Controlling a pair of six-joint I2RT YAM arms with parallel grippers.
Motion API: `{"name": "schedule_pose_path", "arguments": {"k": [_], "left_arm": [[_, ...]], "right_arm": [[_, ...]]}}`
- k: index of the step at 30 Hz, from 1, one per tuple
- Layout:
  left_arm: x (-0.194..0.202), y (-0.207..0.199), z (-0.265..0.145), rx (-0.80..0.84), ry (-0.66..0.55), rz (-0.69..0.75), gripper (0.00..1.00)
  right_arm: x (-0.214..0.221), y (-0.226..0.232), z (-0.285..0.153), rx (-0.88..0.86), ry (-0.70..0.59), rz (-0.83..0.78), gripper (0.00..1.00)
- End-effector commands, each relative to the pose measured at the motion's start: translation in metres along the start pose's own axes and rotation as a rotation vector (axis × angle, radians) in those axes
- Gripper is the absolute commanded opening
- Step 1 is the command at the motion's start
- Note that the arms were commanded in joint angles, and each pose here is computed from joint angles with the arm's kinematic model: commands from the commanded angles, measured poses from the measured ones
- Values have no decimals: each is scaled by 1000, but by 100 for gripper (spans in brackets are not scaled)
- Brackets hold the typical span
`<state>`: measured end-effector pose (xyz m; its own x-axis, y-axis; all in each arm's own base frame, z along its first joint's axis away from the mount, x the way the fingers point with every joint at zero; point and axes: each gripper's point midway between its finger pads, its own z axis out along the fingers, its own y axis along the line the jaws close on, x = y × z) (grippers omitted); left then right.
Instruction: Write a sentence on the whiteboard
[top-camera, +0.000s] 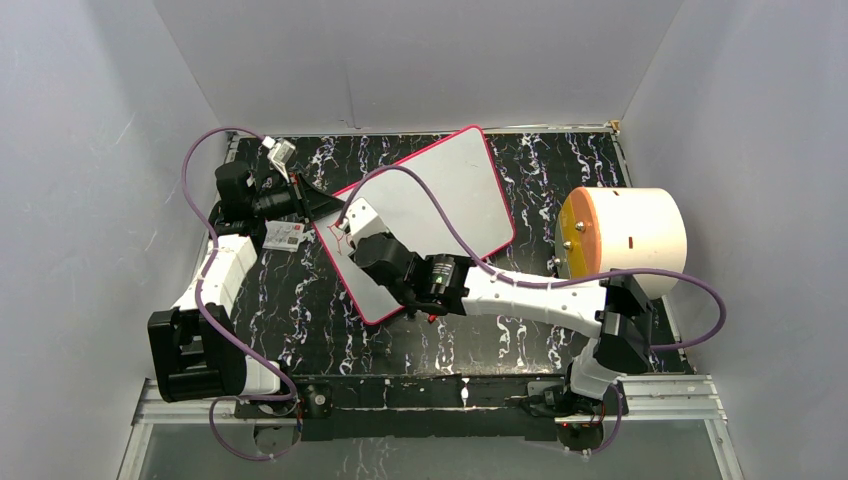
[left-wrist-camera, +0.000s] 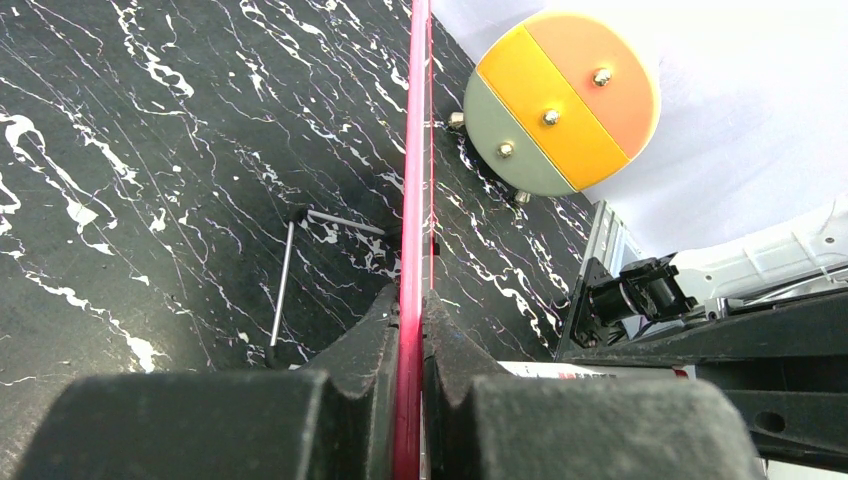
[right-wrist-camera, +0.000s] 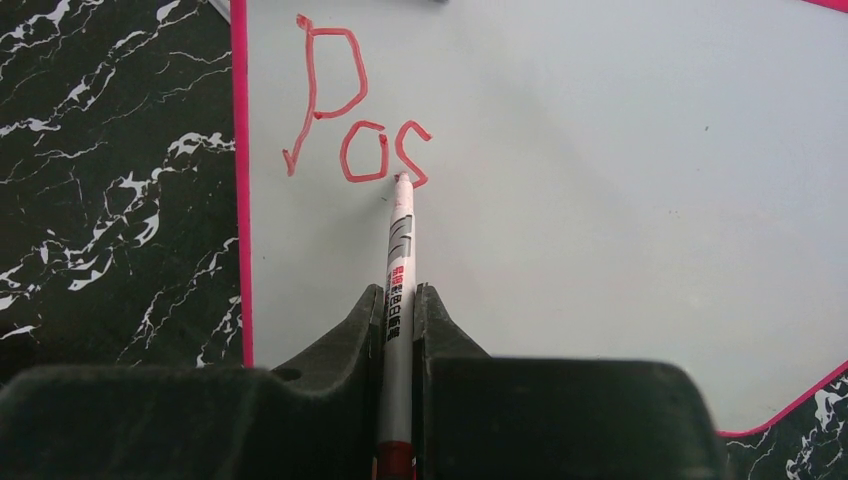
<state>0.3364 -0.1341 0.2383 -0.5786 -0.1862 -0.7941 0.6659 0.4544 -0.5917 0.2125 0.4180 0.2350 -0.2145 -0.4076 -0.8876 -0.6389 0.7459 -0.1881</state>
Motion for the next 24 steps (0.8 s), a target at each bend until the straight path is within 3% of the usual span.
{"name": "schedule_pose_path", "arguments": {"k": [1, 10, 24], "left_arm": [[11, 29, -1, -115, 1, 0, 0], [10, 29, -1, -116, 0, 2, 0], [11, 29, -1, -115, 1, -1, 0]], "right_arm": [[-35, -16, -18, 14, -112, 86, 0], [-44, -36, -17, 82, -155, 102, 0], [-49, -25, 0, 45, -159, 93, 0]]}}
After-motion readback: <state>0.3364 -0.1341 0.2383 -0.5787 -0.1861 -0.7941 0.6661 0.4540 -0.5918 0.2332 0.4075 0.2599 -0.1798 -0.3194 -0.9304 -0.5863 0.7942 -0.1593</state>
